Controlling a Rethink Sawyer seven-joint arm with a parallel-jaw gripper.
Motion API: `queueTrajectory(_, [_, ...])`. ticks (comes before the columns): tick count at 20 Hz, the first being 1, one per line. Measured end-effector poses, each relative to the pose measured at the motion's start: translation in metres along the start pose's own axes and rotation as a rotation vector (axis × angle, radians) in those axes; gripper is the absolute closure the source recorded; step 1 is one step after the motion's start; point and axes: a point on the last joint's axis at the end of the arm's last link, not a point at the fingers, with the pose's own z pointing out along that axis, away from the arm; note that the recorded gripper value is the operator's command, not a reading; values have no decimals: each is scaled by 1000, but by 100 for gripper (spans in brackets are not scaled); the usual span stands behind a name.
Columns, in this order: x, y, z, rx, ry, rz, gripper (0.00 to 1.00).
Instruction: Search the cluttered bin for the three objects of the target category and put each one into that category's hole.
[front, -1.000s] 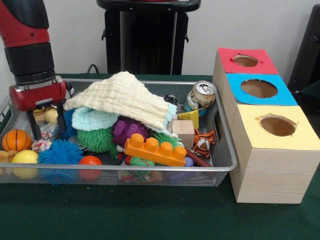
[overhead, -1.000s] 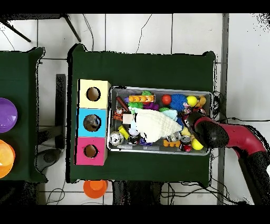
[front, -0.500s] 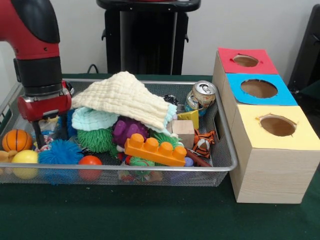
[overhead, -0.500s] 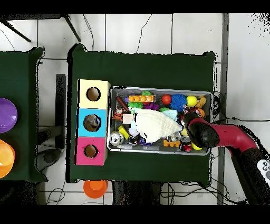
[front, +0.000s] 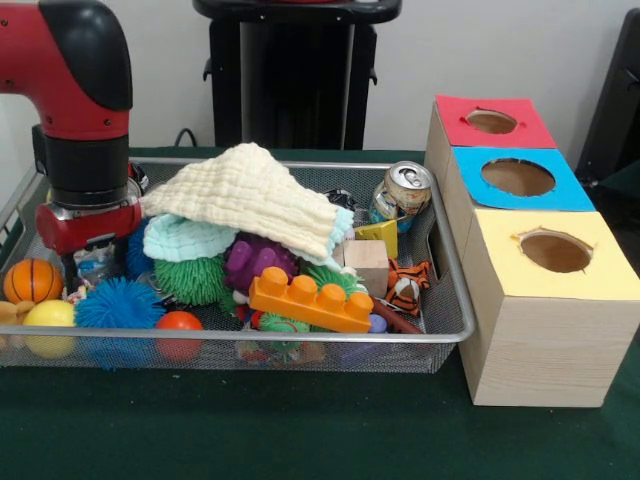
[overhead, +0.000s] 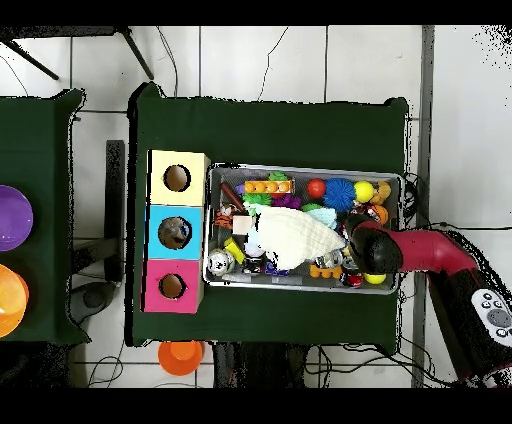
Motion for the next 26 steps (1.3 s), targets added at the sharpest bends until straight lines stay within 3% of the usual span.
queueTrajectory(4, [-1, 2, -2, 19, 66, -53, 0])
queueTrajectory(9, [3, 3, -7, 23, 104, -62, 0])
queueTrajectory(17, [12, 1, -14, 8, 124, 6, 0])
queueTrajectory(26, [11, -1, -15, 0, 121, 43, 0])
